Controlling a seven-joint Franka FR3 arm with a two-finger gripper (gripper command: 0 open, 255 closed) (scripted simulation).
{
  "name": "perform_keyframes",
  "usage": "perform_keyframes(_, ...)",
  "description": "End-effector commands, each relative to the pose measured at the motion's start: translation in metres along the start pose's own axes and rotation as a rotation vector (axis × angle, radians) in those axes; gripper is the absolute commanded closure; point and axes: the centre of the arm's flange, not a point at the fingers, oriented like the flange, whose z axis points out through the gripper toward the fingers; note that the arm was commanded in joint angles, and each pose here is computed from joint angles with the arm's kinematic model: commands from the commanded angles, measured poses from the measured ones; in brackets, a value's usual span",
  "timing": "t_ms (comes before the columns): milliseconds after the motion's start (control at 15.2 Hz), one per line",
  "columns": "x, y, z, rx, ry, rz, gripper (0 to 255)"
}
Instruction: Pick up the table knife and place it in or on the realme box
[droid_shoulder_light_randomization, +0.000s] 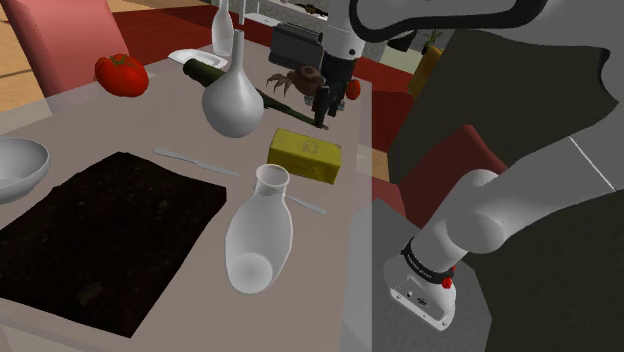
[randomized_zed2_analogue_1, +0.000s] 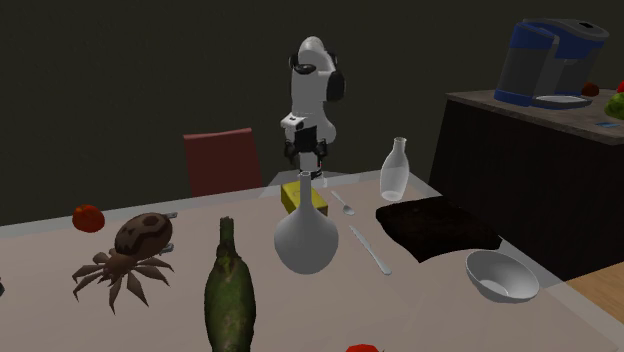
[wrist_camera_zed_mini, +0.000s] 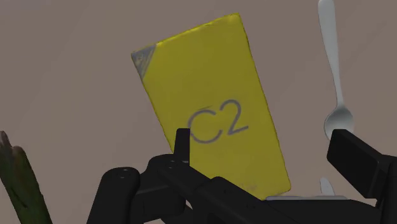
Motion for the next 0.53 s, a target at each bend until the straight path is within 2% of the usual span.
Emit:
perform_keyframes(0,0.019,-0.013,0.009,0.001,0.007,-0.027,0)
perform_keyframes(462,0.089,-0.060,0.040,0.004,0.029,-0.118,0)
